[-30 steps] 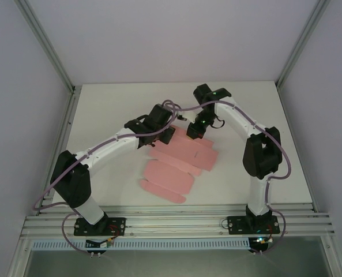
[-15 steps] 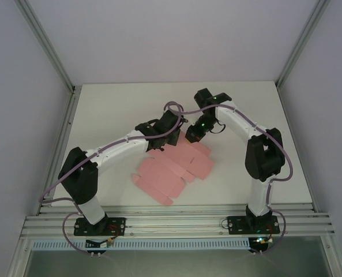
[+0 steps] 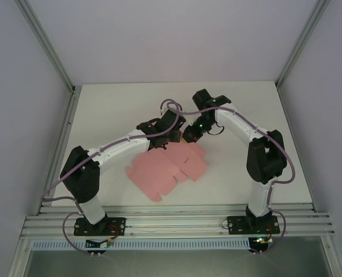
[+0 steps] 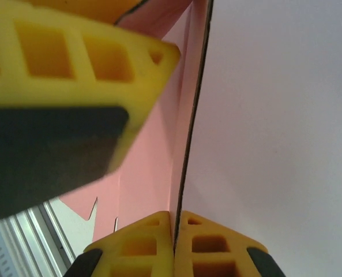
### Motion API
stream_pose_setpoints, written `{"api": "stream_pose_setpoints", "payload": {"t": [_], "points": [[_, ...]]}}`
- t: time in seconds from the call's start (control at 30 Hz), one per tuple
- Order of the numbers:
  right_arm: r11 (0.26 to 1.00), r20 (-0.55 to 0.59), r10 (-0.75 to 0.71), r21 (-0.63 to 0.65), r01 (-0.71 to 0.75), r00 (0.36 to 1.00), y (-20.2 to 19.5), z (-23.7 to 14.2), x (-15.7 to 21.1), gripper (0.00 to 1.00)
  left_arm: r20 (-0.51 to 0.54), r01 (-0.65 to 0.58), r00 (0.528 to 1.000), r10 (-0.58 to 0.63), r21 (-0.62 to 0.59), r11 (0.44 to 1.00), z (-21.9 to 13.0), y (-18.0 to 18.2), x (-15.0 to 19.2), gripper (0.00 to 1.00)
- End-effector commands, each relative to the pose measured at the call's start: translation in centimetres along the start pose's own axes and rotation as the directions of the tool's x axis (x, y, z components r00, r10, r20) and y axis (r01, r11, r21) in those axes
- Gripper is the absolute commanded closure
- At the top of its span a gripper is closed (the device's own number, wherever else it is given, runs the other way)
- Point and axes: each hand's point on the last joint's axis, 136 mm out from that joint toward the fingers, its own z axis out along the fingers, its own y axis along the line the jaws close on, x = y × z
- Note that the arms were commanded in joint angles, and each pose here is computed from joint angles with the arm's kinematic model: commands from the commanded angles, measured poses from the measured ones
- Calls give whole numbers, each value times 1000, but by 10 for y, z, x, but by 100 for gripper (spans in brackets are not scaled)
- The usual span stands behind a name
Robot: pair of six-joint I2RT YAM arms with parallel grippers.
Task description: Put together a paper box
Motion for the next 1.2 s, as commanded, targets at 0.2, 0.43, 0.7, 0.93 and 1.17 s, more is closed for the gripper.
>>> {"api": "stream_pose_setpoints", "payload": {"t": [0.2, 0.43, 0.7, 0.93, 1.17], "points": [[988, 149, -154, -1, 156, 977, 9, -29, -25, 100, 99, -112, 990, 101, 107, 988, -60, -9, -19, 37], [972, 142, -233, 2, 235, 962, 6, -40, -12, 100, 188, 26, 981, -42, 86, 996, -109, 74, -26, 0], [958, 159, -279, -28, 286, 947, 7, -40, -10, 100, 124, 331, 937, -326, -28, 943, -102, 188, 4, 0], [951, 237, -276, -74, 301, 931, 15, -53, -15, 100, 15, 323, 945, -326, 115, 939, -64, 178, 28, 1], [944, 275, -275, -106, 313, 922, 22, -59, -14, 100, -19, 289, 957, -289, 134, 948, -53, 176, 51, 8]]}}
